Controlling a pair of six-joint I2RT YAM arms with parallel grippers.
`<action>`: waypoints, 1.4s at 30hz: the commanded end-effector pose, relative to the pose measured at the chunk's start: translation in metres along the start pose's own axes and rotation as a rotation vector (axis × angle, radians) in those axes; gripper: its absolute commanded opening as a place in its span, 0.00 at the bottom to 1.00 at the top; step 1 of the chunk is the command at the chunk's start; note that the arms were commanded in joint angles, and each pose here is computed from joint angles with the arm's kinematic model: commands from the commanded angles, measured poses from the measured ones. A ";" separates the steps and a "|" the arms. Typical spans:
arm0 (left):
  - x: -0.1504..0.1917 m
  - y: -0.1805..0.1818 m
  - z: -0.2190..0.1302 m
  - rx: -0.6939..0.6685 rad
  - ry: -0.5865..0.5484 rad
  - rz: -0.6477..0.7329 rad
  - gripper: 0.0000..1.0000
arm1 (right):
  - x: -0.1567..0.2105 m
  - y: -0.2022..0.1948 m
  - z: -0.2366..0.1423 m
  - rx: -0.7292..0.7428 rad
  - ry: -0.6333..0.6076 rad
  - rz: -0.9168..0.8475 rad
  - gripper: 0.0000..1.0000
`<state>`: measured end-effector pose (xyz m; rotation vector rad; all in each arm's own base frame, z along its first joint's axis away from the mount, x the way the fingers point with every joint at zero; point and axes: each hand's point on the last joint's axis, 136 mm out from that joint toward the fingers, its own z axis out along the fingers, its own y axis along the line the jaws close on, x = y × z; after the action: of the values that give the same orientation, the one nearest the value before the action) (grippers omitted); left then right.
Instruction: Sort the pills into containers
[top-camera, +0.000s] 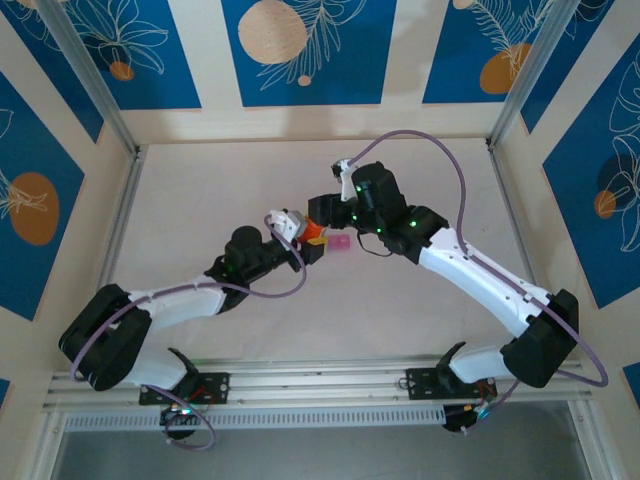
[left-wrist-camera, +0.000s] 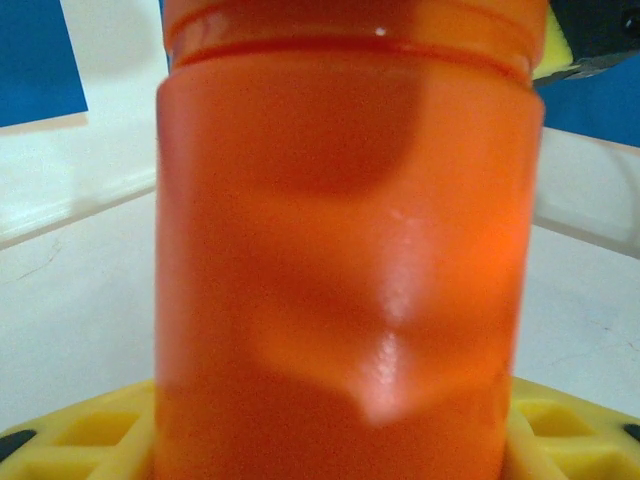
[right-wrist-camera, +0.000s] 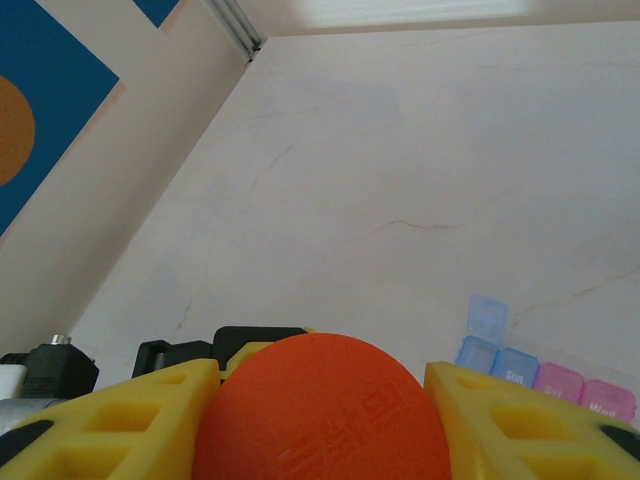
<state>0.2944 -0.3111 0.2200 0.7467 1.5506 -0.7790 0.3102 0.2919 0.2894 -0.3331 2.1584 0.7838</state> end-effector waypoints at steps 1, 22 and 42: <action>-0.032 -0.001 0.000 -0.004 -0.086 0.023 0.00 | 0.005 0.014 -0.003 -0.073 0.026 -0.018 0.37; -0.044 -0.087 -0.037 0.616 -0.135 0.127 0.00 | 0.063 0.077 -0.095 -0.946 0.054 -0.808 0.25; -0.036 -0.102 -0.046 0.748 -0.073 0.106 0.00 | 0.029 0.067 -0.113 -0.951 -0.051 -0.993 0.63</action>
<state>0.1951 -0.3342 0.2568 1.2696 1.1869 -1.3016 0.1945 0.2753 0.3349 -1.6804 1.1737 1.0823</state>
